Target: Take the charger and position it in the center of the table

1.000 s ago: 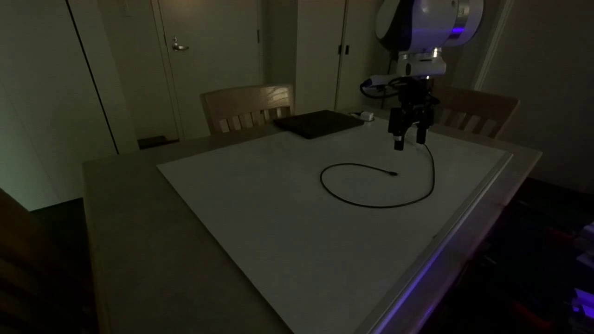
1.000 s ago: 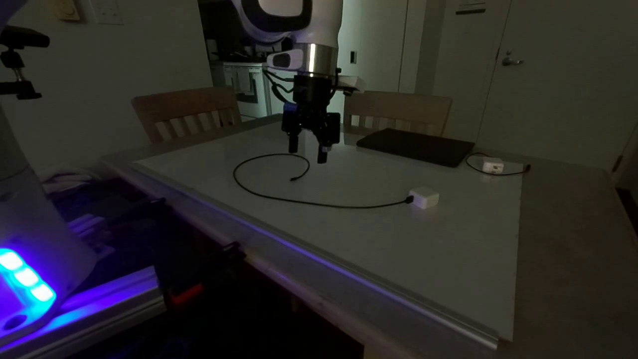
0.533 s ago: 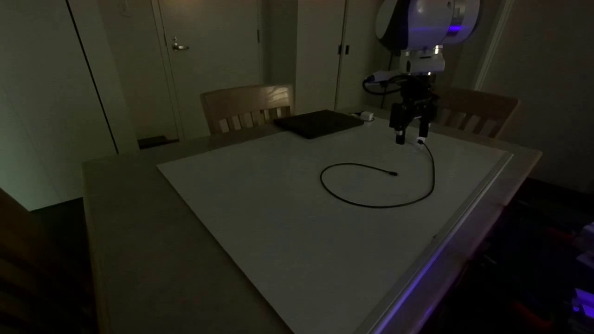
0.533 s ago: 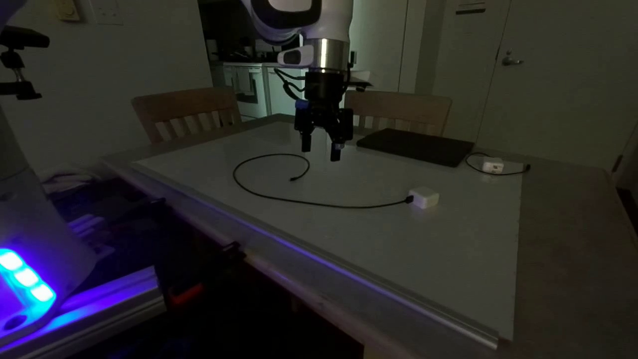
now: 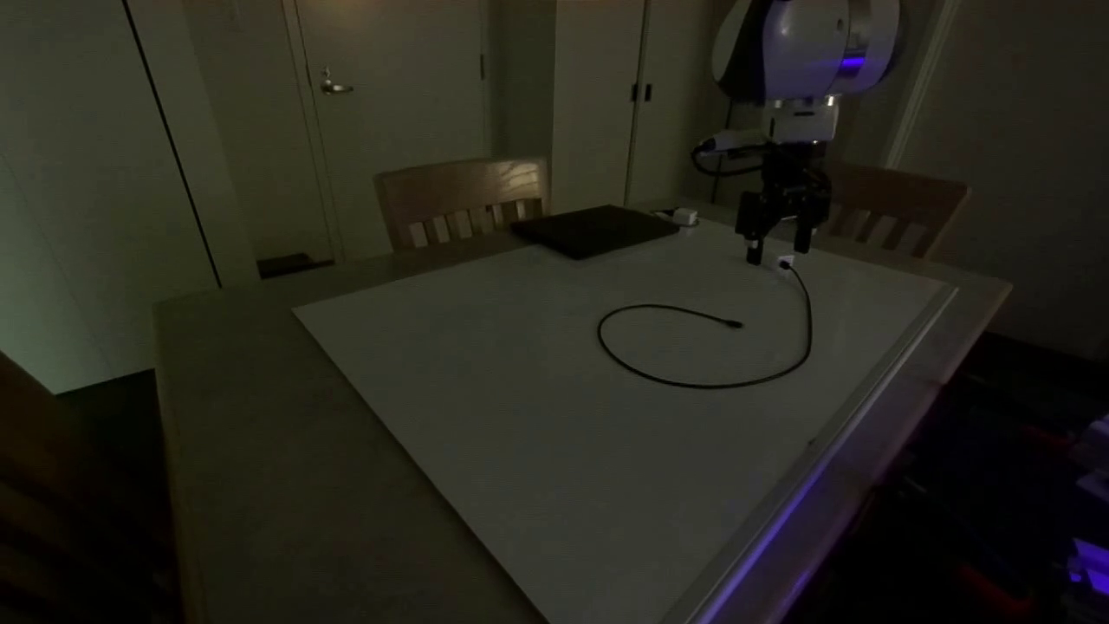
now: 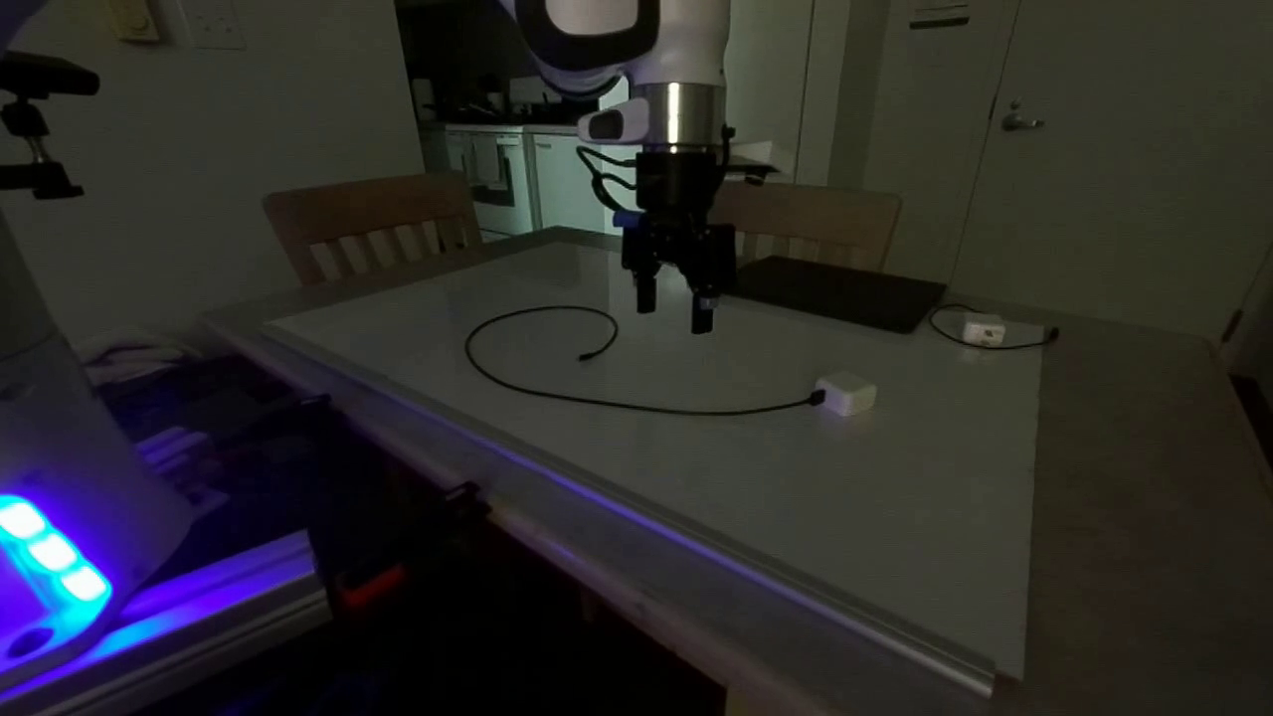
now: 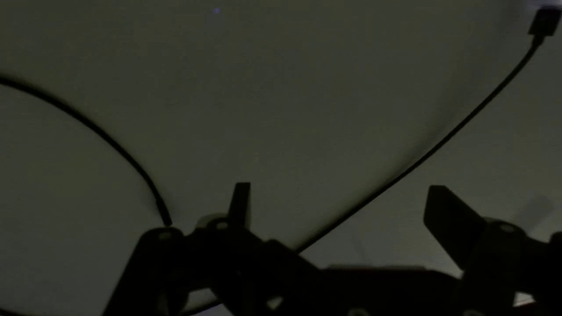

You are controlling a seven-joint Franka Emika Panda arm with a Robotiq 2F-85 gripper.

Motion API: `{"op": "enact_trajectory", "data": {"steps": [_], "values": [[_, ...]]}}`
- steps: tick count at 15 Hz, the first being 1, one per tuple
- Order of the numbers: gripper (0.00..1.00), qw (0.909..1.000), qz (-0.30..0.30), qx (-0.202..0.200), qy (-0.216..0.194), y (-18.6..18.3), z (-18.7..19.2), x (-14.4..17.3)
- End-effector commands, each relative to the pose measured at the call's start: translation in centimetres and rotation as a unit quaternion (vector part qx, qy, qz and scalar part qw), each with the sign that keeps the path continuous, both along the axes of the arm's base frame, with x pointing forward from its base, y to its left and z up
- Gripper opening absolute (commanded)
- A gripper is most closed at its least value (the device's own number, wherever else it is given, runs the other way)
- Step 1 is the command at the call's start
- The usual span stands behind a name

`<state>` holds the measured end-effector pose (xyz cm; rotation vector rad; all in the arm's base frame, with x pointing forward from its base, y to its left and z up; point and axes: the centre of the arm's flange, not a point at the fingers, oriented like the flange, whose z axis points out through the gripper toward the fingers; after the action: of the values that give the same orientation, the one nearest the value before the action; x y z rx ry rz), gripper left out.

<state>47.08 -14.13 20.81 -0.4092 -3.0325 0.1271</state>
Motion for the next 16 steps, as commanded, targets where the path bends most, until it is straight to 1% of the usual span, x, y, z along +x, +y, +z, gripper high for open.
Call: {"op": "enact_trajectory", "data": {"steps": [1, 4, 6, 8, 9, 11, 12, 14, 16], "values": [[1.0, 0.9983, -0.043, -0.029, -0.026, -3.5, 0.7, 0.6], [1.0, 0.9966, -0.061, -0.026, -0.05, -5.9, 1.3, 1.8], [1.0, 0.9959, -0.057, -0.033, -0.062, -7.4, 1.3, 3.2], [1.0, 0.9971, -0.04, -0.025, -0.061, -8.9, 1.4, 4.6], [1.0, 0.9979, -0.031, -0.021, -0.052, -9.6, 1.6, 5.1], [1.0, 0.999, -0.023, -0.031, -0.023, -10.6, 1.5, 6.0], [1.0, 0.9991, -0.027, -0.029, -0.016, -11.0, 1.3, 6.1], [1.0, 0.9978, -0.056, -0.036, 0.008, -11.9, 1.3, 5.6], [1.0, 0.9954, -0.084, -0.038, 0.024, -12.8, 1.1, 4.7]]}}
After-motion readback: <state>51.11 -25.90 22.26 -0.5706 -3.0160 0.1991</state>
